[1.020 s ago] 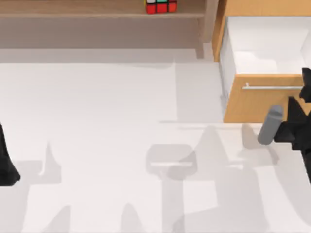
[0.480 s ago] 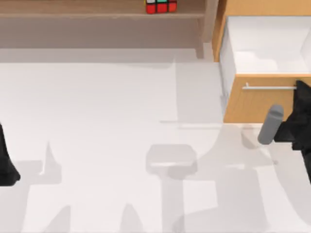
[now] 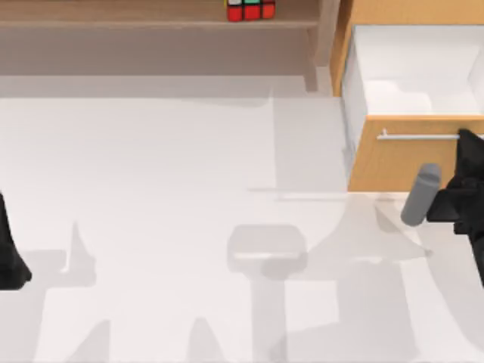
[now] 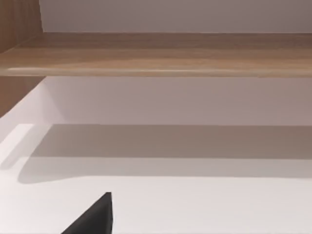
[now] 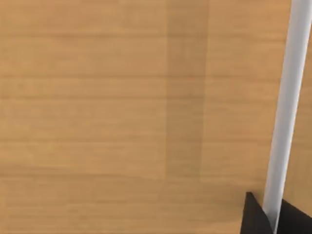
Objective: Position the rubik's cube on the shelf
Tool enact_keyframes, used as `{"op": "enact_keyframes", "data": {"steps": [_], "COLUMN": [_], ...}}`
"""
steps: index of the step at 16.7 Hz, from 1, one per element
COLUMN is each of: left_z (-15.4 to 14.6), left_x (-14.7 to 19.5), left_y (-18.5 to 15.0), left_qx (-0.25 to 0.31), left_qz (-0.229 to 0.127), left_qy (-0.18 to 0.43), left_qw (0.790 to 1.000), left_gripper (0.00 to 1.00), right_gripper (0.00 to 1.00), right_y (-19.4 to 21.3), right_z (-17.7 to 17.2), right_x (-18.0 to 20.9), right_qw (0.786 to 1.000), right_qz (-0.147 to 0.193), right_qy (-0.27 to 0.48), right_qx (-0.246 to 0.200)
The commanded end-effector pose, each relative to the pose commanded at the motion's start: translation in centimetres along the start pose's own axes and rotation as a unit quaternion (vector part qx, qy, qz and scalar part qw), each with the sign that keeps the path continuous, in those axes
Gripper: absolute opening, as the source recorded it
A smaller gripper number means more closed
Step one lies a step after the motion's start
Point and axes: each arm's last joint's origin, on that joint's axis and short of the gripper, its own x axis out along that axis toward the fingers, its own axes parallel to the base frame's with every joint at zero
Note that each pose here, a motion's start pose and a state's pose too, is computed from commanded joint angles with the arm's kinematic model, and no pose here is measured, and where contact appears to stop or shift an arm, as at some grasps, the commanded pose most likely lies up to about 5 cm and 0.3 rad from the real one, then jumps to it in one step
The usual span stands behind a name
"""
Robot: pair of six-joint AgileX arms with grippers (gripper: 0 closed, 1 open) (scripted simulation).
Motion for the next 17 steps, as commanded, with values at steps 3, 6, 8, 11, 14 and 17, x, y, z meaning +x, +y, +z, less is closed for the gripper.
{"op": "enact_keyframes", "data": {"steps": [3,6,8,11,14,17], "left_z": [0.0,0.0,0.0,0.0,0.0,0.0], "left_x": [0.0,0.0,0.0,0.0,0.0,0.0], "left_y": [0.0,0.0,0.0,0.0,0.0,0.0], "left_qx": [0.000,0.000,0.000,0.000,0.000,0.000], "left_qz": [0.000,0.000,0.000,0.000,0.000,0.000], "left_qy": [0.000,0.000,0.000,0.000,0.000,0.000], "left_qw": [1.000,1.000,1.000,1.000,1.000,1.000], "left_gripper": [1.00,1.00,1.00,1.00,1.00,1.00], "right_gripper": [0.00,0.00,0.00,0.00,0.00,0.00], "right_y": [0.0,0.0,0.2,0.2,0.1,0.1], "right_z": [0.1,0.1,0.1,0.1,0.0,0.0], "right_x": [0.3,1.8,3.1,5.1,6.3,6.3], "right_qw": [1.000,1.000,1.000,1.000,1.000,1.000], "right_qz": [-0.001,0.000,0.003,0.005,0.003,0.003], "right_qy": [-0.001,-0.001,-0.001,0.000,0.000,0.000], "right_qx": [0.002,0.001,0.000,0.000,0.001,0.001]}}
